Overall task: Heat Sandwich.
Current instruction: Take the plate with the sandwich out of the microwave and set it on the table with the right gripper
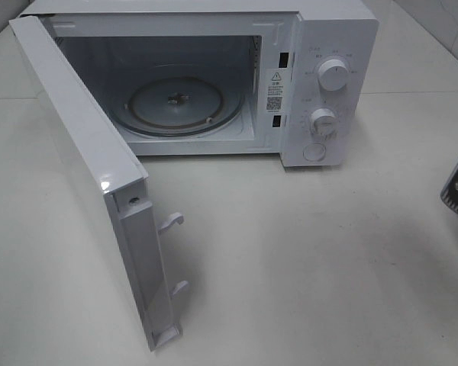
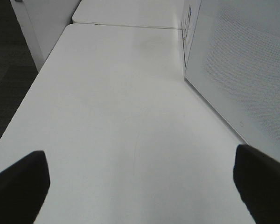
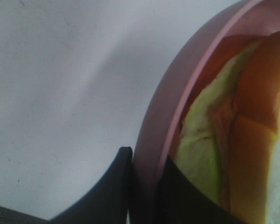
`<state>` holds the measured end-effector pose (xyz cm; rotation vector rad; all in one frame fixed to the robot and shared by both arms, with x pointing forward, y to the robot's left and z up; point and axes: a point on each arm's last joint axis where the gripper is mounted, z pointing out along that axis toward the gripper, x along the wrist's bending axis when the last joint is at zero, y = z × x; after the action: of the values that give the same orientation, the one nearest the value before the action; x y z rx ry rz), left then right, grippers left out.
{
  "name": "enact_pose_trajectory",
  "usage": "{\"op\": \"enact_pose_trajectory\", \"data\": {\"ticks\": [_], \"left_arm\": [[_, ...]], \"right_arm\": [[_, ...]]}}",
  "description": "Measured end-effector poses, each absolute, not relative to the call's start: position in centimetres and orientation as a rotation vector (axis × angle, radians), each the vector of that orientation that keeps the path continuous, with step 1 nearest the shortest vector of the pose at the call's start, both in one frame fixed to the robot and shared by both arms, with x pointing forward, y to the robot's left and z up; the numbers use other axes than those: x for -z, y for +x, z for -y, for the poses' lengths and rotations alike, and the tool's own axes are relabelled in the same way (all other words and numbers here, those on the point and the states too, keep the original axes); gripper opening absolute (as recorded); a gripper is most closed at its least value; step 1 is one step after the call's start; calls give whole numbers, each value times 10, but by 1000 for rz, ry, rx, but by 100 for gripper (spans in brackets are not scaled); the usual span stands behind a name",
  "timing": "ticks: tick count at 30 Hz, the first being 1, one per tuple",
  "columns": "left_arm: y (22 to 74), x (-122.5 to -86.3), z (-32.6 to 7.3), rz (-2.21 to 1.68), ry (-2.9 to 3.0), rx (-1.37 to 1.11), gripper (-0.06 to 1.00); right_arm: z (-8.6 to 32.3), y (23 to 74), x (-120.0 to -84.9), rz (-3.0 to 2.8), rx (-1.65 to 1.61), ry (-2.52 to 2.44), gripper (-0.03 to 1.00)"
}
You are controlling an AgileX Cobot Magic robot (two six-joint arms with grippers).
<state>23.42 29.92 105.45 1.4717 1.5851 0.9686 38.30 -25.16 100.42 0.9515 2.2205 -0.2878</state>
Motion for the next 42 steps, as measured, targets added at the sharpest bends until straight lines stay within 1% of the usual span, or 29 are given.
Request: {"op": "enact_pose_trajectory", "data": {"ticks": [6, 18, 23, 32, 42], "left_arm": [[234, -1055, -299, -1585, 1472, -969, 99], [234, -1055, -299, -1585, 1472, -969, 99], [234, -1055, -299, -1585, 1472, -969, 99], [234, -1055, -299, -1585, 1472, -969, 99], [234, -1055, -299, -1585, 1472, -969, 99]], "right_arm": [[240, 398, -1007, -2168, 284, 1001, 12], [209, 434, -1000, -2109, 292, 1129, 12], [202, 451, -998, -2083, 294, 1201, 12], [208, 477, -991, -2034, 348, 1319, 12], [230, 498, -977, -2003, 394, 1424, 12]]}}
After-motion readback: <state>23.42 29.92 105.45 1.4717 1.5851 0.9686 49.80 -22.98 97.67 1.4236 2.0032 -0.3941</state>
